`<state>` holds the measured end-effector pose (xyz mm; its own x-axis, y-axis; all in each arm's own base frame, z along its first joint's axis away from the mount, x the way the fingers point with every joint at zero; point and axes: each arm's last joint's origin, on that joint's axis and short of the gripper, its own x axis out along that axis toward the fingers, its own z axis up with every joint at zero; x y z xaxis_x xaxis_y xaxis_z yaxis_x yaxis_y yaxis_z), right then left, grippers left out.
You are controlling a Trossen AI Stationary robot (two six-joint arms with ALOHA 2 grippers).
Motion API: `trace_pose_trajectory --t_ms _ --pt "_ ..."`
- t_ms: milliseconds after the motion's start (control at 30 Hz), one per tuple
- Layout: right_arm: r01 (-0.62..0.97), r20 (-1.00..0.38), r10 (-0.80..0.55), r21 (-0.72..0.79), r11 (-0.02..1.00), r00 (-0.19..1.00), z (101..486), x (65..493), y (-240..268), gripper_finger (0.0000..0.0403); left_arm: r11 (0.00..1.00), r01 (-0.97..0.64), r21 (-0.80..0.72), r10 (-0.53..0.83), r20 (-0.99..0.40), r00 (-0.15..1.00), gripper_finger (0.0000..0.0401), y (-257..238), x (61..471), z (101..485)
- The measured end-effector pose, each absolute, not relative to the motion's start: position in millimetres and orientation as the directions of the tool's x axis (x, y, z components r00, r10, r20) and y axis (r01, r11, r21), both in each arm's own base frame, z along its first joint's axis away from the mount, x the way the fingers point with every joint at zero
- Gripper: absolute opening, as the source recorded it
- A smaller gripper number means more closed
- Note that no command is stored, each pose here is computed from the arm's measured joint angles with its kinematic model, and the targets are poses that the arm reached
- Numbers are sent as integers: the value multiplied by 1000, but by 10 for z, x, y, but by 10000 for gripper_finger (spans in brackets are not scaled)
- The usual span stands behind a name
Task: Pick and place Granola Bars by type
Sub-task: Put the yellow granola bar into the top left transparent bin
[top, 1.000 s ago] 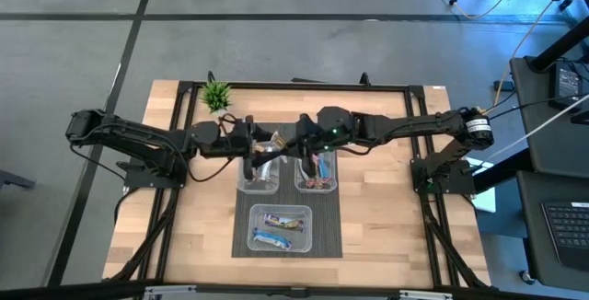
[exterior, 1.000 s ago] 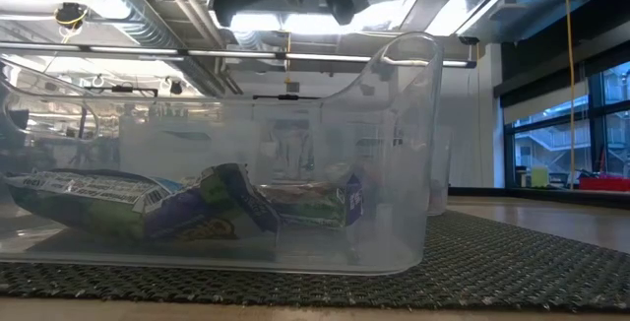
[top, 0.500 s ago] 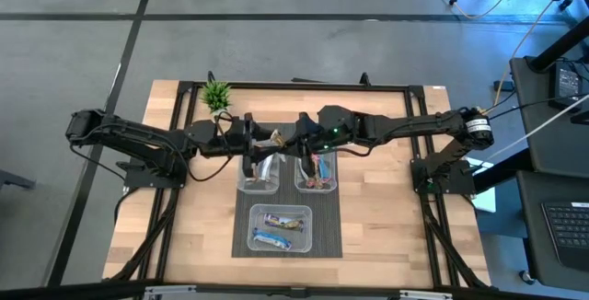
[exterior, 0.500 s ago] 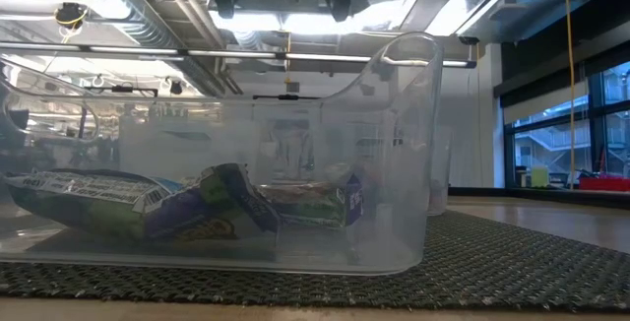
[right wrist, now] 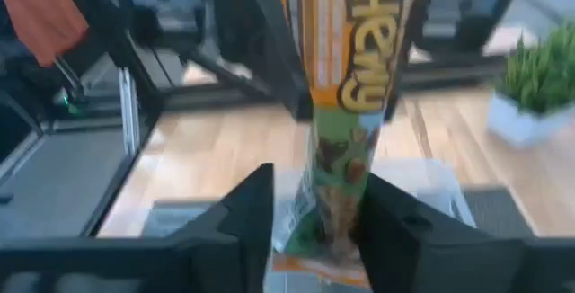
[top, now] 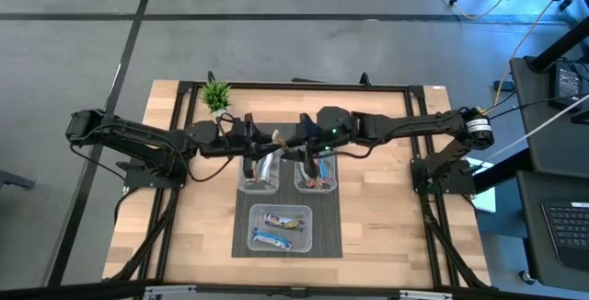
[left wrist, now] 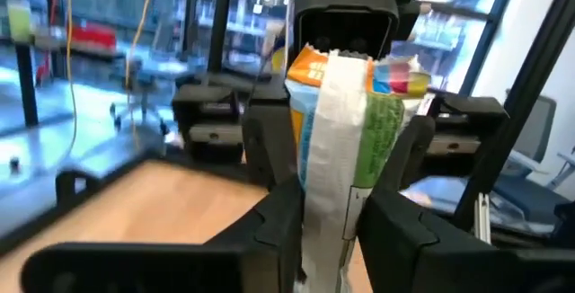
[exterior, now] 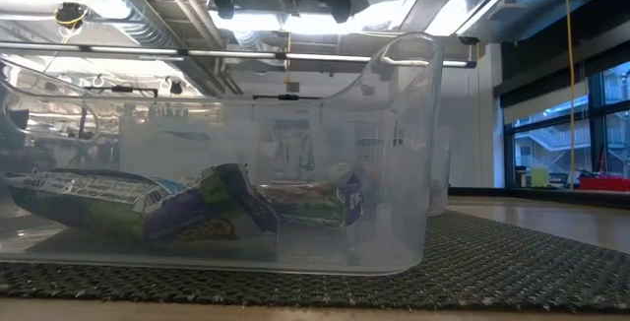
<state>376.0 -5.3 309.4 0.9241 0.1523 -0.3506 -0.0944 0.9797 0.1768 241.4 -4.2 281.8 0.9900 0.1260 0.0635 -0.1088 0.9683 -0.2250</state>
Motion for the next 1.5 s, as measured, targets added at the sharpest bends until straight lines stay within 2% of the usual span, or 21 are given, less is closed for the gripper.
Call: trace_pose_trajectory --t_ms 133,333,533,833,1033,1300,1500 --pt "-44 -489 135 194 980 862 3021 3637 -131 180 951 -140 -275 132 -48 990 80 -38 2354 2753" --pt "85 -672 104 243 966 733 2874 3463 -293 205 875 -293 -385 151 -358 921 74 -27 2188 2511" --pt "146 -694 86 268 952 715 2851 3432 -390 206 731 -528 -433 216 -586 781 75 -7 2116 2245" --pt "127 -640 78 269 955 764 2904 3481 -396 206 598 -635 -489 200 -676 709 74 -16 2228 2025" --pt "145 -640 79 289 946 764 2904 3480 -397 206 588 -679 -440 227 -716 661 74 -5 2289 1892" --pt "160 -642 80 307 938 763 2902 3479 -396 207 595 -674 -438 221 -717 662 74 66 2297 1892" --pt "175 -642 80 323 930 763 2902 3479 -396 207 540 -698 -470 226 -718 658 74 106 2296 1891"
